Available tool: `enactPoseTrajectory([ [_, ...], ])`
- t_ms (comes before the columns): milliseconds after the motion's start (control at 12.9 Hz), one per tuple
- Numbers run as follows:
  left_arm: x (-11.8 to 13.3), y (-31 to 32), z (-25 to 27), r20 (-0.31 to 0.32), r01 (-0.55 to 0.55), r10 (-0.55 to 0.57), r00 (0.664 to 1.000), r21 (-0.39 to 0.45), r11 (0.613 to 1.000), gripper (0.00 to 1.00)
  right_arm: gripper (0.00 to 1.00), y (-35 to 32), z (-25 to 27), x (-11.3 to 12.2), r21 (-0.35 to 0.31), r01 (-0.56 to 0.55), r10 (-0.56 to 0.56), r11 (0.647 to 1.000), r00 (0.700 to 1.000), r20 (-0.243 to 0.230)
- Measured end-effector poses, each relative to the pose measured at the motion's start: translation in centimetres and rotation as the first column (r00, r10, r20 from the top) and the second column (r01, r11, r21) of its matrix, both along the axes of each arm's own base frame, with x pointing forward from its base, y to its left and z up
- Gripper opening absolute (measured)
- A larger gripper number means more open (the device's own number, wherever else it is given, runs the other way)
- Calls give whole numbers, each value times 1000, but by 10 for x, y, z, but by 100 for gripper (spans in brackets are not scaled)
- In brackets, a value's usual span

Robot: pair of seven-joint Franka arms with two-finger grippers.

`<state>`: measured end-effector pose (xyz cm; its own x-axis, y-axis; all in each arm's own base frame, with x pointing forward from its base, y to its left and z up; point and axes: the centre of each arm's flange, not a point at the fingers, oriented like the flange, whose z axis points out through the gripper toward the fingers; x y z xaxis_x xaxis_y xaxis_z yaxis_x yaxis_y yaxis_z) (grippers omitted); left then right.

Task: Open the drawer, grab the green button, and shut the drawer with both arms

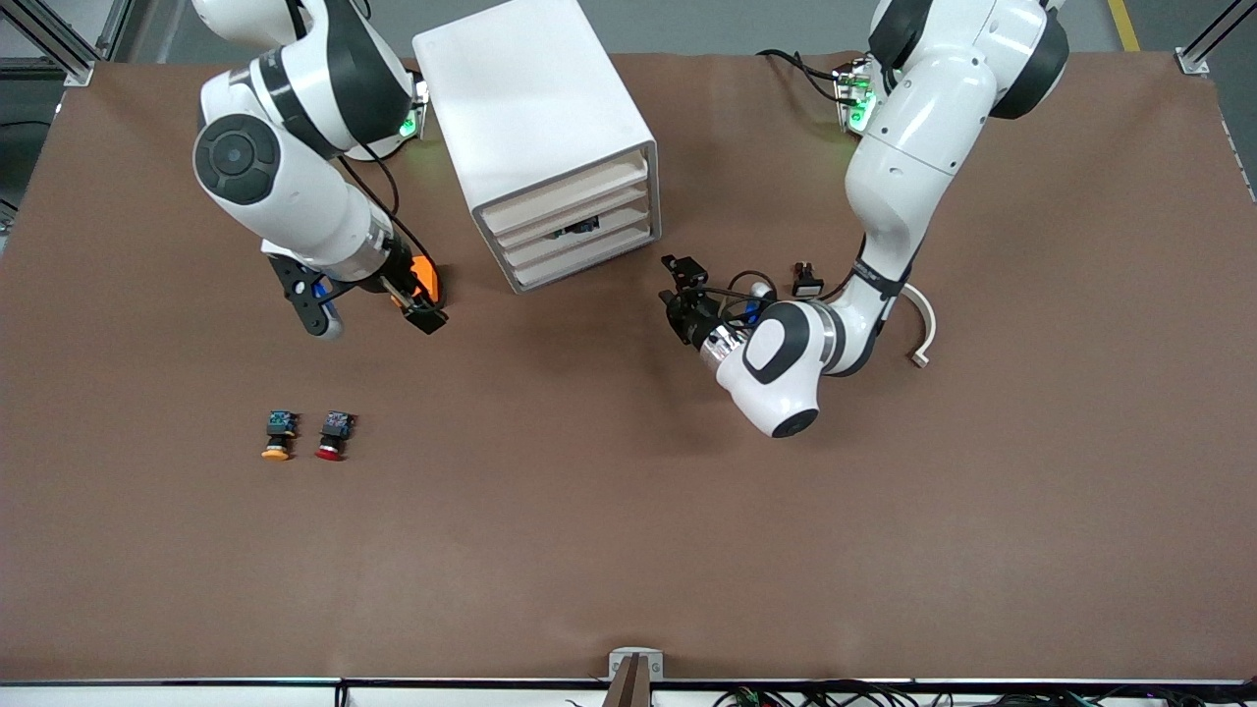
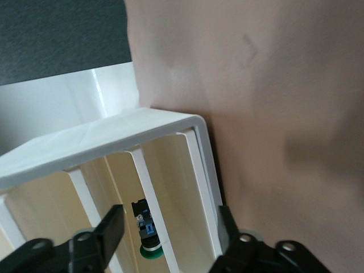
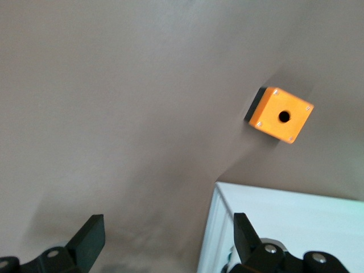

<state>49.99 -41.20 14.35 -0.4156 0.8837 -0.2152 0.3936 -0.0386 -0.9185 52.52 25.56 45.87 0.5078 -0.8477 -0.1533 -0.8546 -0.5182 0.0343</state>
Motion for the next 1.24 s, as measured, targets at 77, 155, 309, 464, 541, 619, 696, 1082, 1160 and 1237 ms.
enactPoseTrajectory([
  [77, -9, -10, -5, -24, 0, 0, 1000, 7, 1000, 70, 100, 10, -2, -2, 3, 9, -9, 1000, 1000, 3],
  [155, -19, -21, -9, -48, 2, -1, 999, 17, 1000, 65, 100, 21, -5, -7, 0, 10, -10, 1000, 1000, 1],
  [309, -38, -43, -14, -94, -1, 5, 996, 41, 999, 60, 100, 41, -8, -17, -6, 14, -14, 1000, 1000, -4],
  [464, -51, -56, -19, -136, -7, 18, 991, 79, 997, 57, 100, 51, -9, -22, -9, 19, -19, 1000, 1000, -6],
  [541, -55, -60, -21, -150, -7, 22, 988, 96, 995, 57, 100, 55, -10, -23, -8, 25, -25, 1000, 1000, -3],
  [619, -58, -62, -22, -158, -5, 22, 987, 107, 994, 54, 100, 59, -11, -25, -8, 28, -28, 1000, 1000, 0],
  [696, -60, -64, -22, -162, -3, 22, 987, 115, 993, 53, 100, 64, -12, -27, -9, 35, -35, 999, 999, 0],
  [1082, -71, -74, -19, -185, 14, 10, 983, 132, 991, 22, 100, 93, -22, -42, -22, 52, -52, 998, 999, -9],
  [1160, -70, -74, -18, -190, 14, 12, 982, 135, 991, 13, 100, 97, -23, -44, -21, 52, -52, 998, 999, -7],
  [1237, -69, -73, -19, -192, 12, 15, 981, 138, 990, 14, 100, 100, -24, -44, -19, 53, -53, 998, 999, -1],
])
